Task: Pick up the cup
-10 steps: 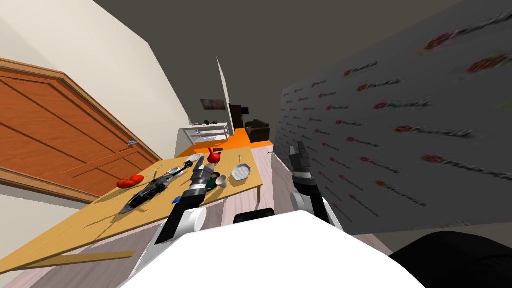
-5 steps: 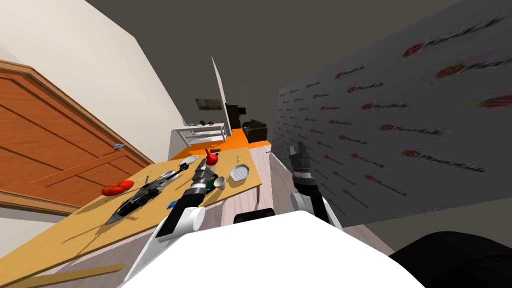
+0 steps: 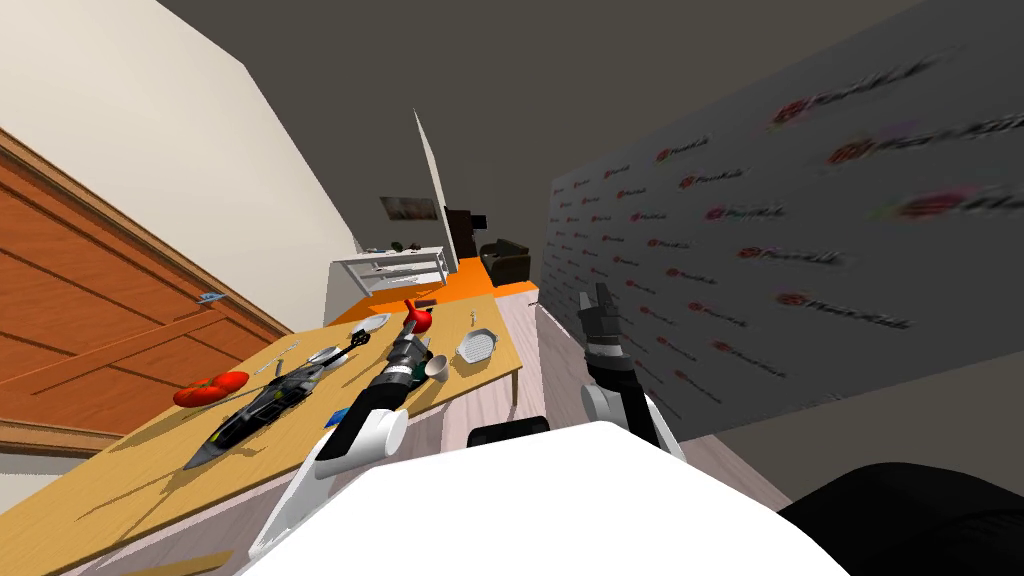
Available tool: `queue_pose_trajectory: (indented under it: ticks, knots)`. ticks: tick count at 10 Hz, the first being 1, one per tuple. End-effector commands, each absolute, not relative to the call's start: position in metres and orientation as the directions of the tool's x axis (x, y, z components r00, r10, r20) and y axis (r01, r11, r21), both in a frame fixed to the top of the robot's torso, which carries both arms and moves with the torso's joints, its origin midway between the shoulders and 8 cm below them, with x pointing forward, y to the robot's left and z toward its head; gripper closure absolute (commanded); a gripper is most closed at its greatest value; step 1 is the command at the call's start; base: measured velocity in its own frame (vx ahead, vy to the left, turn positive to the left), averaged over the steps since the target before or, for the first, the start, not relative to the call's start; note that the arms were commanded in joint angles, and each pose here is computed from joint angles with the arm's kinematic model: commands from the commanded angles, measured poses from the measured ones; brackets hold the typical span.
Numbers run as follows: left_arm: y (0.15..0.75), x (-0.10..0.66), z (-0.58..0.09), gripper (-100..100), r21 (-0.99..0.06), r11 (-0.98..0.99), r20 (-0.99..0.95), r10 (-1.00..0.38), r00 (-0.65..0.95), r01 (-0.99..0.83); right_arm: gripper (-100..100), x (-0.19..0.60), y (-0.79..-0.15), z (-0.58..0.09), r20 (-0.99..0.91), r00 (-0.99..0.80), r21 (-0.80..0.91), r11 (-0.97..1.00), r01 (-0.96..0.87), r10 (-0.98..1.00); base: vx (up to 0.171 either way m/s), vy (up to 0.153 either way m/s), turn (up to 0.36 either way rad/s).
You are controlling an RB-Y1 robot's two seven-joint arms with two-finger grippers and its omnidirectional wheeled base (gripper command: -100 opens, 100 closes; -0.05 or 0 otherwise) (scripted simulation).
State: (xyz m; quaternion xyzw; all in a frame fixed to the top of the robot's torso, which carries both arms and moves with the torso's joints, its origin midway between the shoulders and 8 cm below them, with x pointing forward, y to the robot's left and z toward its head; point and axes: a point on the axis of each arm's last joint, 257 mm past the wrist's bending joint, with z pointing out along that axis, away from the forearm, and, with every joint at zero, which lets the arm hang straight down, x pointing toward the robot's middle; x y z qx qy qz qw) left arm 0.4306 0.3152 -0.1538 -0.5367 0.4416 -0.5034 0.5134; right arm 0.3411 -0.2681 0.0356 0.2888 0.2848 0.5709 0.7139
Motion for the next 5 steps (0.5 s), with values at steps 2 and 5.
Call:
queue_pose_trajectory:
  ticks: [2, 5]
  knots:
    - [0.324, 0.431, -0.173, -100, -0.995, -0.094, 0.090, -0.988, 0.127, -0.028, 0, 0.341, -0.268, 0.036, -0.077, 0.186, 0.737, 0.182, -0.651, 0.980, -0.005, 0.016, -0.083]
    - [0.331, 0.430, -0.193, -100, -0.989, -0.107, 0.091, -0.984, 0.150, -0.104, 0, 0.341, -0.268, 0.036, -0.077, 0.186, 0.737, 0.181, -0.651, 0.980, -0.007, 0.019, -0.074]
